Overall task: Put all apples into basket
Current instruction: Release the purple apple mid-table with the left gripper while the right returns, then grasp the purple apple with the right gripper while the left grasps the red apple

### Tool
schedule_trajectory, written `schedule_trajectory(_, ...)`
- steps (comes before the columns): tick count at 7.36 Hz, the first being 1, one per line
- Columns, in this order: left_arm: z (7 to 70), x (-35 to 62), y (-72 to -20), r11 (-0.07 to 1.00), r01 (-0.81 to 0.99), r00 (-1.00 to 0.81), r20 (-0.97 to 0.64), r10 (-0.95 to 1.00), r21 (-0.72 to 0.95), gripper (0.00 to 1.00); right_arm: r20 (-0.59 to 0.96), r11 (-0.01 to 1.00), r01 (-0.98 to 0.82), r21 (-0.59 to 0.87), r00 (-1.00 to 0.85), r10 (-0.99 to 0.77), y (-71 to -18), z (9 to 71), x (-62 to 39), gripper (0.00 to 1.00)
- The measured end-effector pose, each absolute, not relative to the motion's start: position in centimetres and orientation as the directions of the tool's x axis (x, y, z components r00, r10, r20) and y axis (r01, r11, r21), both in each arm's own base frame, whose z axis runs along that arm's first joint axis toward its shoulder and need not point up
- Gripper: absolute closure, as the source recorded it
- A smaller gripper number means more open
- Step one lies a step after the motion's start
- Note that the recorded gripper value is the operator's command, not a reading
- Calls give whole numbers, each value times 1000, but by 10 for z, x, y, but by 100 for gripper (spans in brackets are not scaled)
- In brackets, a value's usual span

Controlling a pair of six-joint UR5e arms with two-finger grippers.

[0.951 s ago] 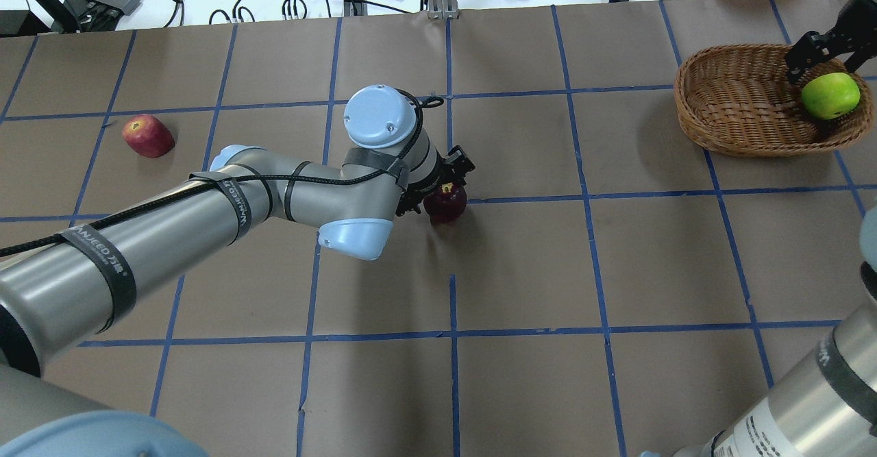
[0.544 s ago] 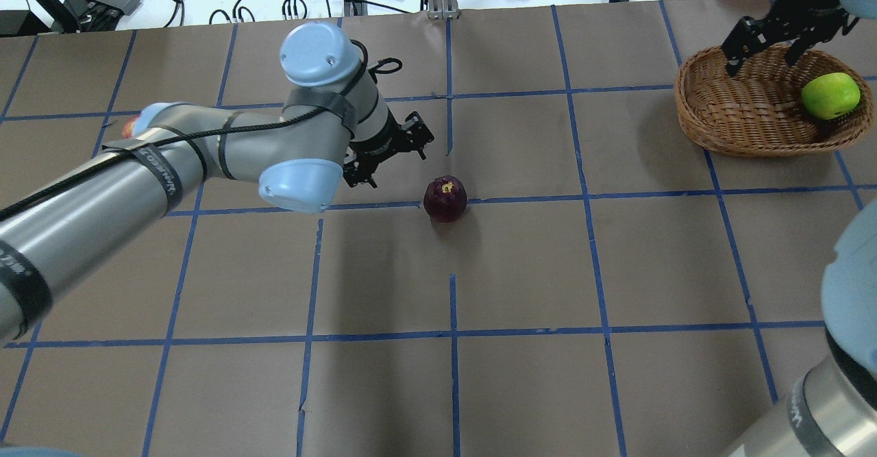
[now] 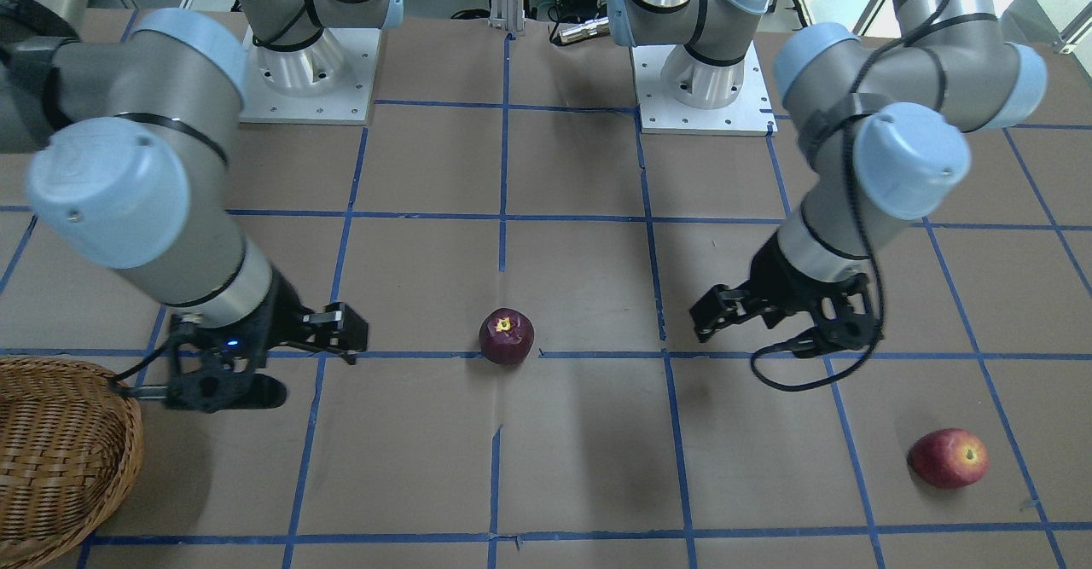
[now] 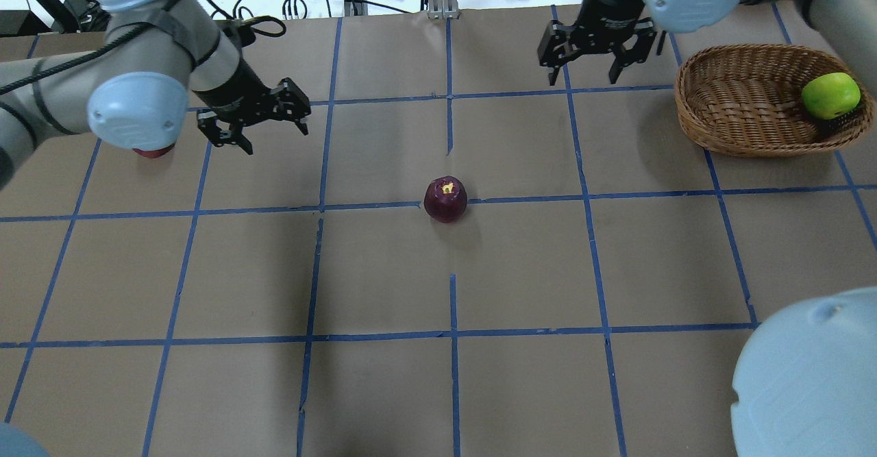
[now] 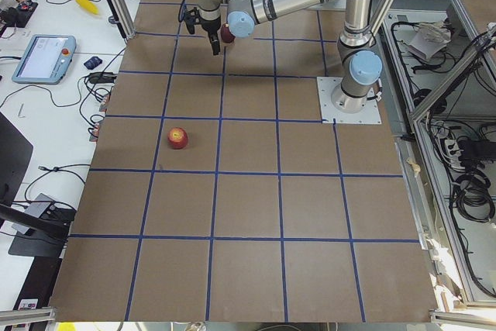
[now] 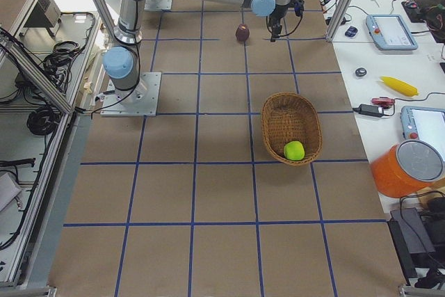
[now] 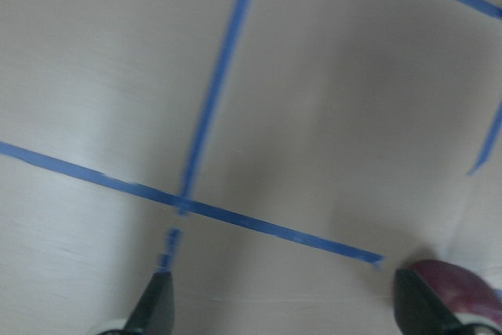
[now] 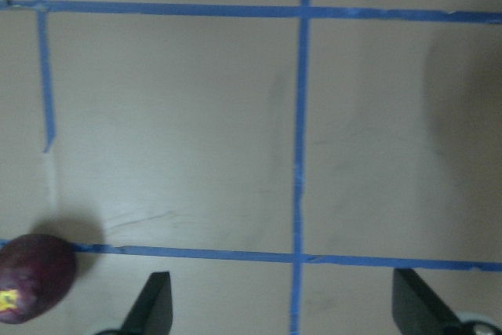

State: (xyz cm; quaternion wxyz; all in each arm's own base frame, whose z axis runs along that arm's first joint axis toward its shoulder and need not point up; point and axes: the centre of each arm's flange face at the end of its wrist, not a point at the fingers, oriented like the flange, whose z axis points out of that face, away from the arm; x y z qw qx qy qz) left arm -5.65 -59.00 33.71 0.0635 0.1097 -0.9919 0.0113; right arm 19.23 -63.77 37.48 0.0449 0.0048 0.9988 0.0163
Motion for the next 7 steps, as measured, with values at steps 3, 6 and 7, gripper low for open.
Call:
schedule_trajectory(3, 354, 41, -631, 995, -6, -997, 74, 1, -97, 0, -100, 989, 106, 106, -988, 116, -591, 330, 302, 0)
schedule_trajectory(6, 337, 111, -679, 991, 92, -996, -32, 89, -98, 0, -108, 981, 155, 116, -980, 168, -578, 262, 364, 0)
schedule_trajectory(7, 315, 142, -686, 993, 92, -996, -26, 90, -76, 0, -103, 981, 156, 118, -980, 169, -578, 251, 368, 0)
